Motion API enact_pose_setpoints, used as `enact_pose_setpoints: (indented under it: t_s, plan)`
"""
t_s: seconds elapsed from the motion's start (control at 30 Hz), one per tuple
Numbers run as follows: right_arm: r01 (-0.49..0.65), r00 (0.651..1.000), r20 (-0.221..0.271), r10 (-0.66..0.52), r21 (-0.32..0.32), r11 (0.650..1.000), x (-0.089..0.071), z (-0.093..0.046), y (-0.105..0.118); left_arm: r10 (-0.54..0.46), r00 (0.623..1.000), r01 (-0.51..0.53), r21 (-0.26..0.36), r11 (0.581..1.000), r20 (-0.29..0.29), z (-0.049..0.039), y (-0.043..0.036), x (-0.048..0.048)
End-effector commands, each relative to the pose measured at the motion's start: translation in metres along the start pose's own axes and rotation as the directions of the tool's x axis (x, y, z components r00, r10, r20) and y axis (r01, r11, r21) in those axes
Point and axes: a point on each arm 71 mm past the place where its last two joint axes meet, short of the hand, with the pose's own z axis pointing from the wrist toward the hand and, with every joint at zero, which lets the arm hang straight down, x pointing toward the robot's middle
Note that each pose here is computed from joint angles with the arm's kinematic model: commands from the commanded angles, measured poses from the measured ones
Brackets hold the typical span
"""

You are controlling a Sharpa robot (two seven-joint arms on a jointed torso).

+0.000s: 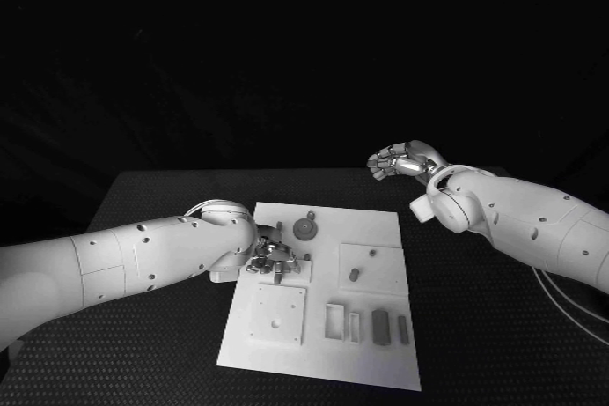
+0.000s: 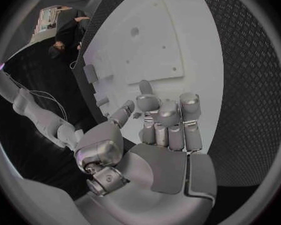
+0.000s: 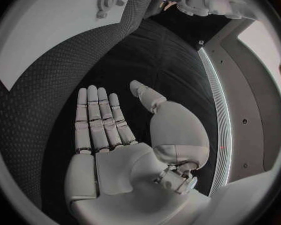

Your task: Assemble the parts on the task board

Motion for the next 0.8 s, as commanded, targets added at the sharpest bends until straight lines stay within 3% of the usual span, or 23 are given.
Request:
enact_pose_setpoints:
  t_s: [0.03, 0.4, 0.57, 0.8]
  plan:
    - [0.002, 1.0, -0.013, -0.002, -0.005, 1.0, 0.001, 0.0, -0.001, -0.023, 0.999, 0.023, 0.013, 1.0, 0.024, -0.002, -0.0004, -0.003]
    - [0.0, 1.0, -0.018, 0.0, 0.0, 1.0, 0.001, -0.002, -0.004, -0.097, 0.992, 0.093, 0.045, 0.995, 0.081, -0.0155, 0.0009, -0.0262]
    - [0.002, 1.0, -0.014, -0.002, 0.003, 1.0, 0.0, -0.001, -0.005, -0.188, 0.973, 0.18, 0.069, 0.981, 0.137, -0.0254, 0.0057, -0.0461]
    - [0.006, 1.0, -0.001, -0.006, 0.01, 1.0, -0.004, -0.001, -0.007, -0.219, 0.945, 0.216, 0.041, 0.976, 0.243, -0.0348, 0.0258, -0.0852]
